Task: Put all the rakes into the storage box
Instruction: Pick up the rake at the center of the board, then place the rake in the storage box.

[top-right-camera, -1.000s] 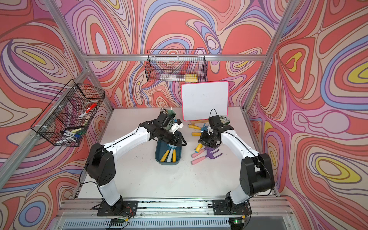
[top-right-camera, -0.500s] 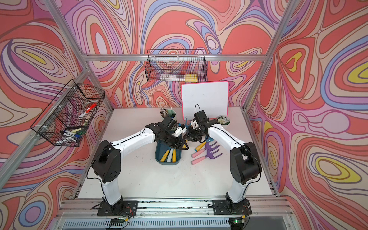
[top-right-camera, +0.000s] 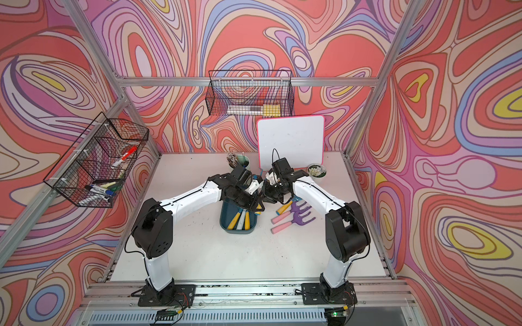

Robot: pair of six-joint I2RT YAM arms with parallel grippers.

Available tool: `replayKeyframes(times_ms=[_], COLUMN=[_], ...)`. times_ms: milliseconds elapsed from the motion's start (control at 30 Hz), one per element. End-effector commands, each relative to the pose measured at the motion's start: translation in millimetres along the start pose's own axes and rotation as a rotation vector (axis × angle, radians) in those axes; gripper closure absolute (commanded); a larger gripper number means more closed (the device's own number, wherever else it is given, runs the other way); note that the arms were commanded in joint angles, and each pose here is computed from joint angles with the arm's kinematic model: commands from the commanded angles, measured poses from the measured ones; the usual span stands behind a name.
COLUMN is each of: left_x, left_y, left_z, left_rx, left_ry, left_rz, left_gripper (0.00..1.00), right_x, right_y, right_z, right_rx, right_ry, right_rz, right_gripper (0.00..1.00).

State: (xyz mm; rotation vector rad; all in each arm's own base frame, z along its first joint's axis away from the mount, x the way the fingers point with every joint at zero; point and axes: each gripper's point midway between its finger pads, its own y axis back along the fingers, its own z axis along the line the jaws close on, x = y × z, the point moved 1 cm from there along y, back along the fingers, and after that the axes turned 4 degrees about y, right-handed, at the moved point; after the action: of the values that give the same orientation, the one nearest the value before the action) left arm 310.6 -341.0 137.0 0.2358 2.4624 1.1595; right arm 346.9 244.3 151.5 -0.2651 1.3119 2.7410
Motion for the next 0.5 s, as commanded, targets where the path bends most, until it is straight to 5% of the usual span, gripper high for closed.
replayKeyframes(times_ms=[0,100,167,267,467], left_x=[8,16,22,33,57], left_y=[-4,2,7,12,20], left_z=[11,15,17,22,45], left_rx=[-0.037,-0.063,-0.078,-0.093,-0.116], left_ry=[-0.024,-0.024,-0.030,-0.018,0.054], left_rz=[0.015,0.017,0.021,0.038,0.048], left_gripper=[0.82,0.83,0.83,0.83,0.83], right_x=[4,2,0,-5,-13], right_y=[1,2,3,6,19], right_z=[10,12,12,8,-1], right_rx=[-0.031,-0.036,-0.028,0.015,0.083], right_ry=[0.028,0.034,0.033,0.028,0.017], right_rz=[0.026,0.020,0.013,-0.011,-0.097], right_gripper=[0.92,0.87,0.66,0.47,0.41])
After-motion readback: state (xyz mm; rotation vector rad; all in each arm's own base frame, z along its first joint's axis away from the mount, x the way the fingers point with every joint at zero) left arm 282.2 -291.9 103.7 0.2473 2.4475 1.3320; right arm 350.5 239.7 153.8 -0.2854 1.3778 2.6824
